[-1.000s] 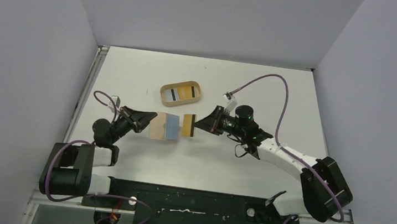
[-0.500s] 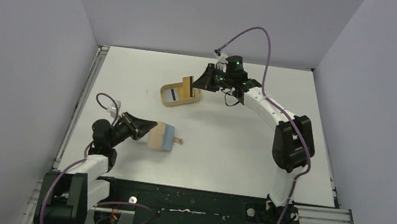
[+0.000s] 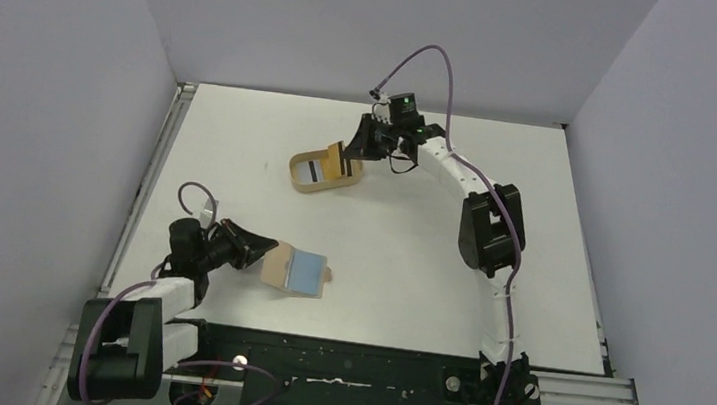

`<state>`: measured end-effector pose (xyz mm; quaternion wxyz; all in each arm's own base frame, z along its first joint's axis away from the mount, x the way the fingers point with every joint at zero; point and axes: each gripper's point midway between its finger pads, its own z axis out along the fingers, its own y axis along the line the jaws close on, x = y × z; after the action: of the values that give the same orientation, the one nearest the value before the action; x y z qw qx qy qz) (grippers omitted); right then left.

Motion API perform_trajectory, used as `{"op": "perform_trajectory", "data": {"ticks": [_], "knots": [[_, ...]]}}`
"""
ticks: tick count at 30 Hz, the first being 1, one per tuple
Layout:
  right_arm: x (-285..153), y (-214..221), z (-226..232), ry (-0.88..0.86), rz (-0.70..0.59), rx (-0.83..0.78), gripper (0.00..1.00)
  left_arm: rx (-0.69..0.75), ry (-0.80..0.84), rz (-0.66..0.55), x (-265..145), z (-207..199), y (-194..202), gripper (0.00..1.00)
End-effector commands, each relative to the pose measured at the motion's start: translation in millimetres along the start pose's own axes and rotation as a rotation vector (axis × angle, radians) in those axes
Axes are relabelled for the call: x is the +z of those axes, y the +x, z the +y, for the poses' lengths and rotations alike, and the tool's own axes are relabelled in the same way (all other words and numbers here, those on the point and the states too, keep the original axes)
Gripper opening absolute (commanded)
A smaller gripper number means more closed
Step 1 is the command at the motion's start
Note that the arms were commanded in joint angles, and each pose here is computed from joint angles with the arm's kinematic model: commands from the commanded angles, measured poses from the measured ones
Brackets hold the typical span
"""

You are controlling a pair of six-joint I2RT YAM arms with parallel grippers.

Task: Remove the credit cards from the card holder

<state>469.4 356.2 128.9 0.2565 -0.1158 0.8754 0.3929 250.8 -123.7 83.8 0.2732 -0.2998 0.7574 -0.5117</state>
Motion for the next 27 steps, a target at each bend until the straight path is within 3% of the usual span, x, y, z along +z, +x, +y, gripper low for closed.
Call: {"op": "perform_trajectory", "data": {"ticks": [1,13,21,27], "knots": [[-5.4,-36.6,-0.8,-0.006,-0.078,-0.023,0.00,0.077,0.031,0.025,2.6,-0.4,-1.6,0.00],[21.2,-29.5,-36.7,0.031,-0.032,0.013,0.00,0.180,-0.134,0.004,-9.6,12.5,-4.5,0.00],[30.0,-22.9,-45.1,0.041,-0.005,0.022,0.00,0.158,-0.198,0.000,-10.8,26.9,-4.0,0.00],[22.2,-29.8,-39.8,0.042,-0.016,0.011,0.29,0.127,-0.260,-0.032,-7.9,46.9,-3.2,0.00]]}}
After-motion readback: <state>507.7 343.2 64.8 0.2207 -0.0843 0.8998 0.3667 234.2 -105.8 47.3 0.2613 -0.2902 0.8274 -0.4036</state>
